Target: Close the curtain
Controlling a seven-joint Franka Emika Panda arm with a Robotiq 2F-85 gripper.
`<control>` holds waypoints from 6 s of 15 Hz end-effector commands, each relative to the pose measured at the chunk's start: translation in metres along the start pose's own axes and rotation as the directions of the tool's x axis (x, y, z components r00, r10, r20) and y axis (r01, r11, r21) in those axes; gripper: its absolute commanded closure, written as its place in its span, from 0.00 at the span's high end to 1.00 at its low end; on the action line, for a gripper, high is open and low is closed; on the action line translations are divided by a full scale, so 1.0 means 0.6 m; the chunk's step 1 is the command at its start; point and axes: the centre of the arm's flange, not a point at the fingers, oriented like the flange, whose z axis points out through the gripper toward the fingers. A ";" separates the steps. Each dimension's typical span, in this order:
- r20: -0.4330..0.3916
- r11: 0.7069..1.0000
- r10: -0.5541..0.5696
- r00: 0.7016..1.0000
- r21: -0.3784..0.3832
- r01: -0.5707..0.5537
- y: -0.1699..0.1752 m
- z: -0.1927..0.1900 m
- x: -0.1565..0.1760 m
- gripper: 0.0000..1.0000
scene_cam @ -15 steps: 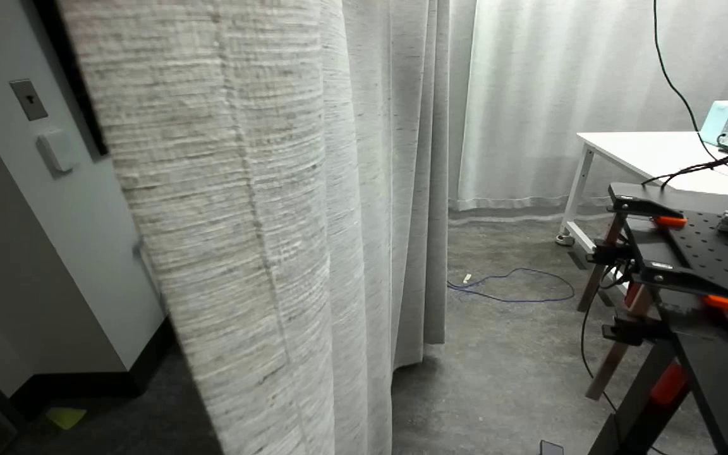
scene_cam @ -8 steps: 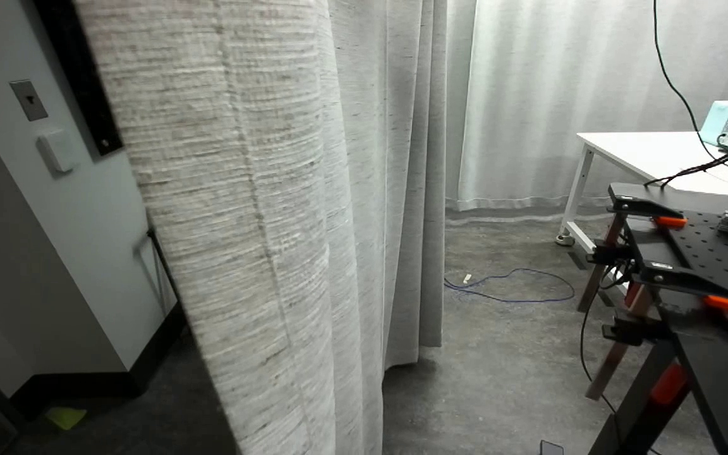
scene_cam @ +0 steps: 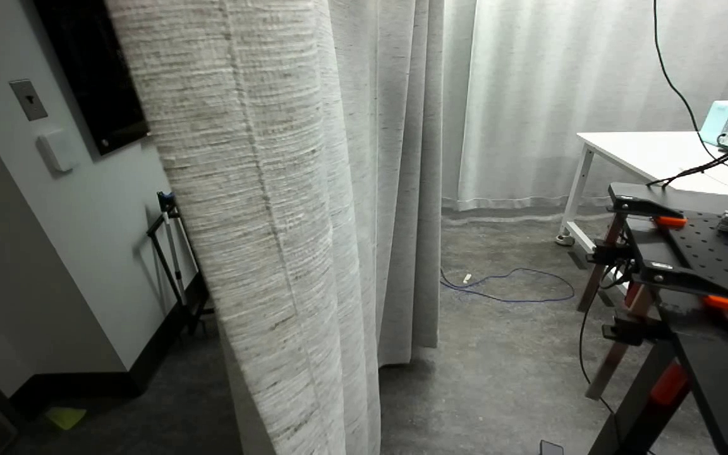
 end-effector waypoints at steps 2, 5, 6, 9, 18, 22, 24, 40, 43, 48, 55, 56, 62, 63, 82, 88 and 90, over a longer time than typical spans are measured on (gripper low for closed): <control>0.134 0.998 -0.005 0.991 0.069 -0.004 0.003 0.097 -0.055 0.01; 0.137 0.998 -0.001 0.991 0.059 -0.007 0.005 0.094 -0.054 0.01; 0.140 0.999 -0.003 0.990 0.054 -0.004 0.006 0.094 -0.053 0.01; 0.147 0.999 -0.009 0.989 0.041 0.003 0.009 0.093 -0.052 0.01; 0.166 0.999 -0.032 0.986 0.012 0.031 0.014 0.092 -0.048 0.01; 0.200 0.996 -0.078 0.977 -0.034 0.086 0.021 0.089 -0.041 0.01; 0.224 0.990 -0.110 0.968 -0.062 0.127 0.022 0.086 -0.036 0.01; 0.534 0.748 -0.316 0.784 -0.369 0.552 0.010 0.101 -0.025 0.01; 0.537 0.753 -0.281 0.796 -0.392 0.529 0.003 0.106 -0.029 0.01; 0.498 0.777 -0.255 0.829 -0.405 0.483 -0.008 0.112 -0.030 0.01; 0.351 0.839 -0.285 0.892 -0.359 0.409 -0.020 0.123 -0.030 0.01; 0.334 0.847 -0.280 0.900 -0.355 0.395 -0.021 0.123 -0.029 0.01; 0.263 0.890 -0.244 0.934 -0.322 0.323 -0.017 0.123 -0.031 0.01; 0.245 0.898 -0.240 0.939 -0.312 0.311 -0.017 0.123 -0.032 0.01; 0.201 0.919 -0.238 0.950 -0.270 0.287 0.005 0.119 -0.032 0.01; 0.202 0.921 -0.224 0.953 -0.276 0.275 0.002 0.117 -0.034 0.01; 0.199 0.923 -0.220 0.955 -0.276 0.270 0.001 0.116 -0.035 0.01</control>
